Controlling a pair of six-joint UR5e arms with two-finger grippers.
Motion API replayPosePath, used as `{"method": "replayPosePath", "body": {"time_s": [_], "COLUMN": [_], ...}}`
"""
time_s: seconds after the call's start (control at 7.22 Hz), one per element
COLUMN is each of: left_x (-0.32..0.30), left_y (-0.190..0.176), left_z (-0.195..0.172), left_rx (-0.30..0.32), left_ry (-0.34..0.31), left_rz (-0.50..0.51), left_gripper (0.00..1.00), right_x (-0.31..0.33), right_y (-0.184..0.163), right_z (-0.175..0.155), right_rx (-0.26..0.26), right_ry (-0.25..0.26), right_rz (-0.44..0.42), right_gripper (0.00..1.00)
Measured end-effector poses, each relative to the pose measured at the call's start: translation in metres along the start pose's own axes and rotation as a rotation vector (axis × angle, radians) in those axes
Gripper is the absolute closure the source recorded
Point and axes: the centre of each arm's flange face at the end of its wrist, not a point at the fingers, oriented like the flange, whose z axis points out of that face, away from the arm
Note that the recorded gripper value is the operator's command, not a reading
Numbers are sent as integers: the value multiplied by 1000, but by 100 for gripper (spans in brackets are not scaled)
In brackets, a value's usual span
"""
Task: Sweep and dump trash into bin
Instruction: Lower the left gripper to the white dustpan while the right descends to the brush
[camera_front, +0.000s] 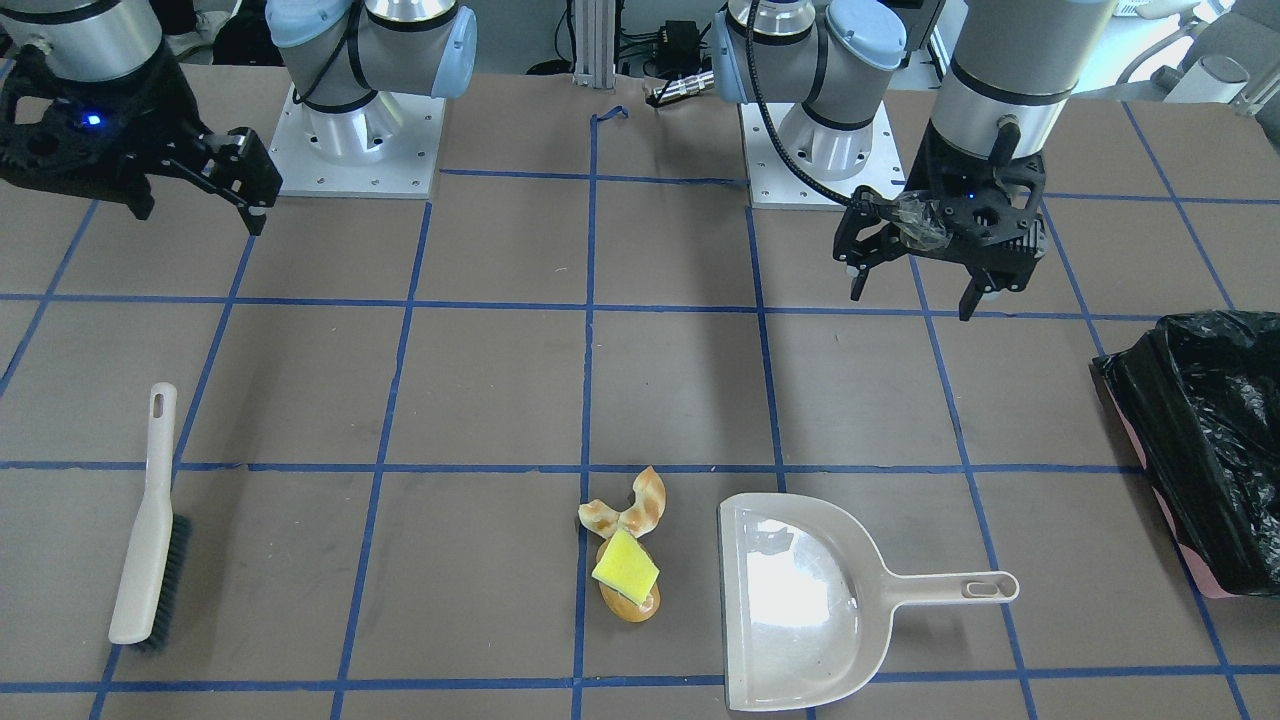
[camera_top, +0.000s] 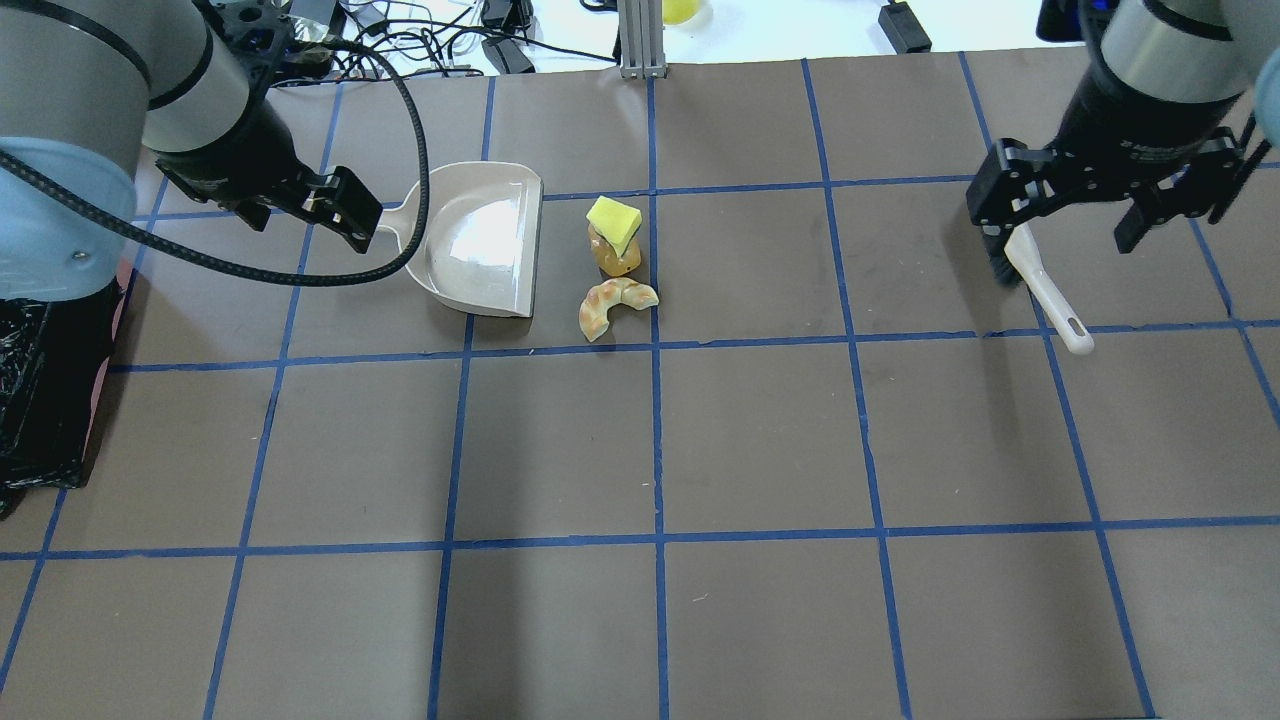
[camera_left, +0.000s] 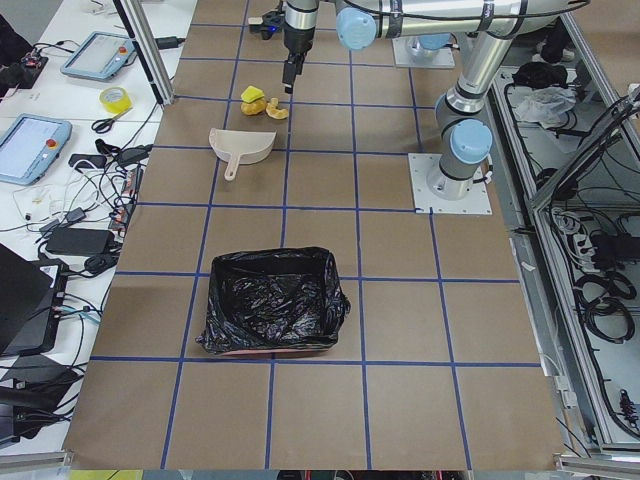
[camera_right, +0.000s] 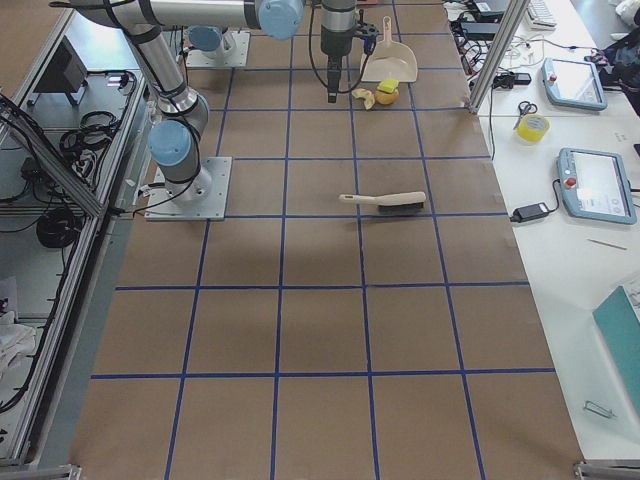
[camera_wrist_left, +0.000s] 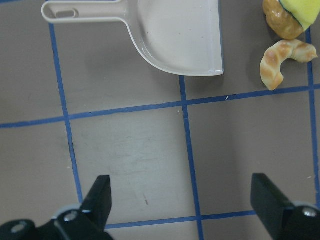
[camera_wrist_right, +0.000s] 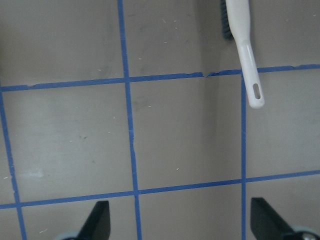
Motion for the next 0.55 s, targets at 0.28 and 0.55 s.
{"method": "replayPosePath", "body": {"time_s": [0.28,0.55], "left_x": [-22,-33], "left_y": [-5,-18], "left_z": [16,42], "left_rx": [-16,-28], "left_ry": [5,17], "left_rz": [326,590], "left_gripper": [0,0], "right_x": [44,74], "right_y": [-17,-42], "right_z": [42,96], "right_rx": [3,6], "right_ry": [2,-1], "right_rz": [-48,-131], "right_gripper": [0,0]}}
